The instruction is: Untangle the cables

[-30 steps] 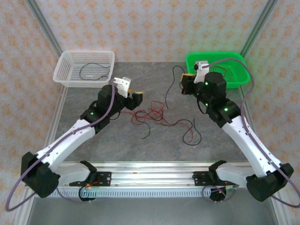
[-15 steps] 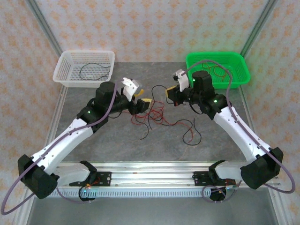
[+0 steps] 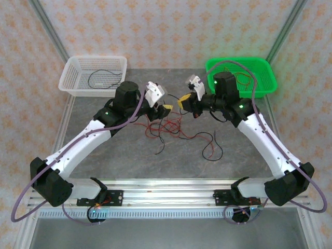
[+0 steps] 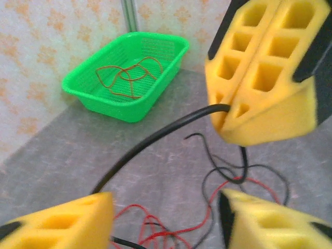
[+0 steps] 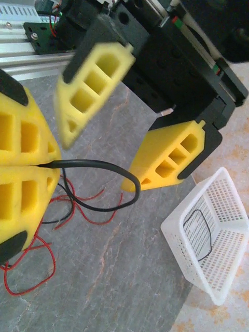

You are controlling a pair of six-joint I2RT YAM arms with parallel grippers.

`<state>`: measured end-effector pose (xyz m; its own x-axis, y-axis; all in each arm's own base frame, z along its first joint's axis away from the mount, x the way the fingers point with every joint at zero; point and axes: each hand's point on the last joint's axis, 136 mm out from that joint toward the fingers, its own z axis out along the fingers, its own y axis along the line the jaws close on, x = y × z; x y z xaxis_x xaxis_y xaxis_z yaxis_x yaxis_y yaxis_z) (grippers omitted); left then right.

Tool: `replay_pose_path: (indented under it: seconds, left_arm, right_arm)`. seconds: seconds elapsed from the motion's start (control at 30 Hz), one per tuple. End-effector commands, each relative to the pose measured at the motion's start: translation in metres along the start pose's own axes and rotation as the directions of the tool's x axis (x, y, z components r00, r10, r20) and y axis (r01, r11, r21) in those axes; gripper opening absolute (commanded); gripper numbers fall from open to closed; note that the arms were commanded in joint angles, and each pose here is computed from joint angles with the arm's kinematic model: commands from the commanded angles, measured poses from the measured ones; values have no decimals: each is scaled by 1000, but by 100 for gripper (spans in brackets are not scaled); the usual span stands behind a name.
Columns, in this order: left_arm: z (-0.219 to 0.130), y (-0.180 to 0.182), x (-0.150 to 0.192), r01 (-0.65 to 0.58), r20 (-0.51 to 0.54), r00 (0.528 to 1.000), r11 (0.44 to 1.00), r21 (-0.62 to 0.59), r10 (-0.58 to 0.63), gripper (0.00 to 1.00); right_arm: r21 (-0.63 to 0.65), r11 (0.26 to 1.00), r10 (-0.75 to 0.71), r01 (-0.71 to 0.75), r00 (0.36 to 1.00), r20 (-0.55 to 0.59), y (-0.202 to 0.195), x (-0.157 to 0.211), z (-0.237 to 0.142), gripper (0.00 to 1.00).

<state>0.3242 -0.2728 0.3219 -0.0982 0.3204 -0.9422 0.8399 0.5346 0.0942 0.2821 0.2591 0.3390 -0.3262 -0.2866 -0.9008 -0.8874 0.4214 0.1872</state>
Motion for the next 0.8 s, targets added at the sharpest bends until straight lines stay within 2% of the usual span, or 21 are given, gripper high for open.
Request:
replay_pose_path:
  seconds: [0.0, 0.1, 0.23, 0.33, 0.57, 0.77]
  left_arm:
    - [-6, 6, -27, -58, 69, 996, 997, -50, 61, 41]
    - [-3, 7, -25, -61, 63, 996, 997, -47, 64, 43]
    - [0, 8, -19, -60, 43, 997, 997, -57, 62, 68]
    - [-4, 7, -16, -62, 37, 997, 995, -74, 65, 78]
    - [-17, 7, -3, -49, -20, 999, 990, -136, 47, 80]
    - [-25, -12, 25, 18, -129, 991, 997, -77, -28, 78]
  right_arm:
    - [-28, 999, -36, 37, 999, 40, 13, -12, -13, 0]
    - [-41, 998, -34, 37, 998, 62, 20, -14, -18, 0]
    - [-42, 999, -27, 31, 997, 72, 24, -15, -23, 0]
    - [-20, 1000, -18, 20, 997, 78, 23, -16, -25, 0]
    - [66, 998, 18, -24, 996, 86, 4, -17, -20, 0]
    - [195, 976, 63, -94, 985, 161, -26, -31, -18, 0]
